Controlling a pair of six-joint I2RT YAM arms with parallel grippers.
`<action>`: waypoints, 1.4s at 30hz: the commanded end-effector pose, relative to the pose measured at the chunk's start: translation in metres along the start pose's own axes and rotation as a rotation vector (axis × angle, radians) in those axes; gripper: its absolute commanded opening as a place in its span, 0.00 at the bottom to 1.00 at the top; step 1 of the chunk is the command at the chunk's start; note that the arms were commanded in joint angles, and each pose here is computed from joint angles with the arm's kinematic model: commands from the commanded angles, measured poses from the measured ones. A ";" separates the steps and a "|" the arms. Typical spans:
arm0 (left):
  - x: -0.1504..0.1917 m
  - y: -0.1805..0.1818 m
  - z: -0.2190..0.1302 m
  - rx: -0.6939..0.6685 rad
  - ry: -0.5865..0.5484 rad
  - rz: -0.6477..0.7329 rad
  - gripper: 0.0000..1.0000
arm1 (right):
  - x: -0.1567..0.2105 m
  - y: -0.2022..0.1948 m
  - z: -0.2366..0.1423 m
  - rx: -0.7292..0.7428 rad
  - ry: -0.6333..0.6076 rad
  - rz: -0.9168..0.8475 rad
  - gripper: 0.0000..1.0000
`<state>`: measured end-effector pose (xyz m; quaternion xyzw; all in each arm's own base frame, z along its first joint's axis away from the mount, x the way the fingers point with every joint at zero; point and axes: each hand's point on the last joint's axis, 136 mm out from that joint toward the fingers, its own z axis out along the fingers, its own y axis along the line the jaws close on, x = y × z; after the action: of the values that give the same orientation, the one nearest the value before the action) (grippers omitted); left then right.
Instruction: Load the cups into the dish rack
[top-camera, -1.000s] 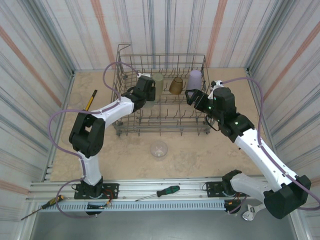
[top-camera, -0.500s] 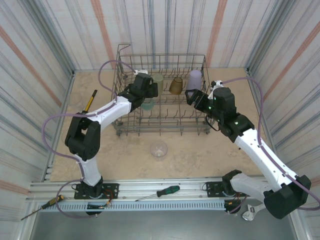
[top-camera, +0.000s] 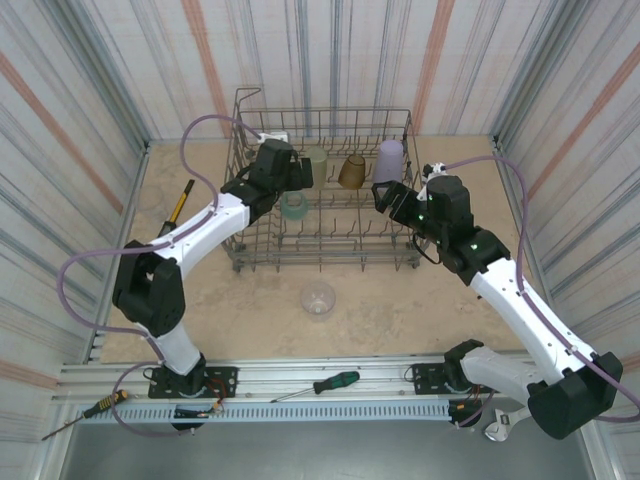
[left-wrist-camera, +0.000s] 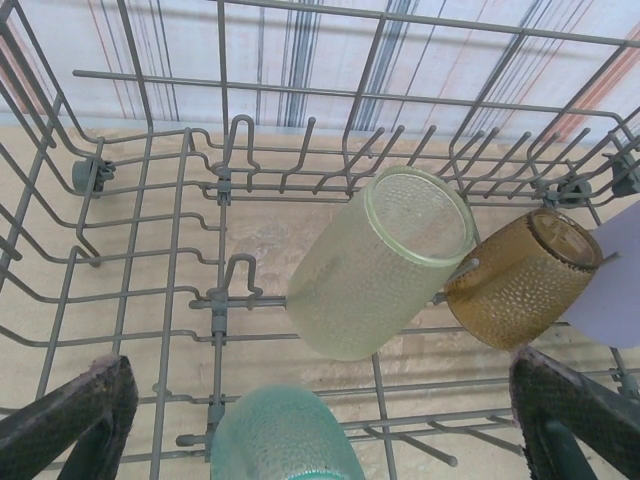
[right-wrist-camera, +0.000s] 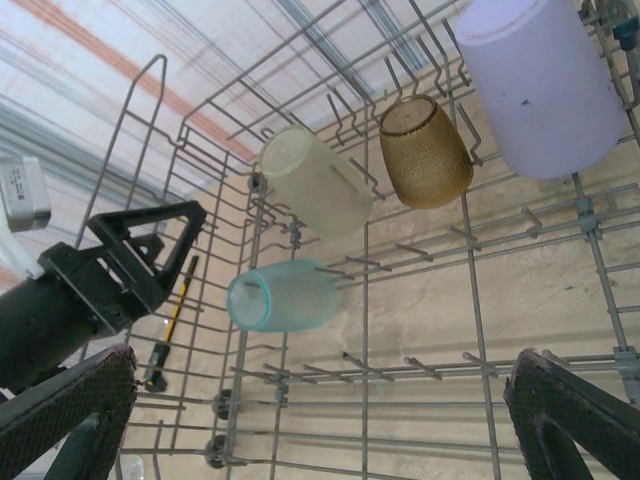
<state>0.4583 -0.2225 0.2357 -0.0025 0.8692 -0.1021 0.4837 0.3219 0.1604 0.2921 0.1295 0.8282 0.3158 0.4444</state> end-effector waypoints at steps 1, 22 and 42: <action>-0.020 -0.005 -0.026 0.037 -0.025 -0.025 0.99 | -0.011 0.007 -0.011 -0.012 -0.018 -0.024 0.99; -0.039 -0.021 -0.078 0.173 0.002 -0.021 0.99 | -0.030 -0.101 -0.071 0.552 -0.072 -0.006 0.99; -0.047 -0.010 -0.104 0.248 0.028 -0.027 0.99 | -0.010 -0.198 -0.120 0.917 0.056 0.015 0.99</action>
<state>0.4049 -0.2128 0.3026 0.0343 0.8711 -0.1941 0.4498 0.2557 -0.0360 0.2291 0.3221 0.8822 -0.0496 0.3399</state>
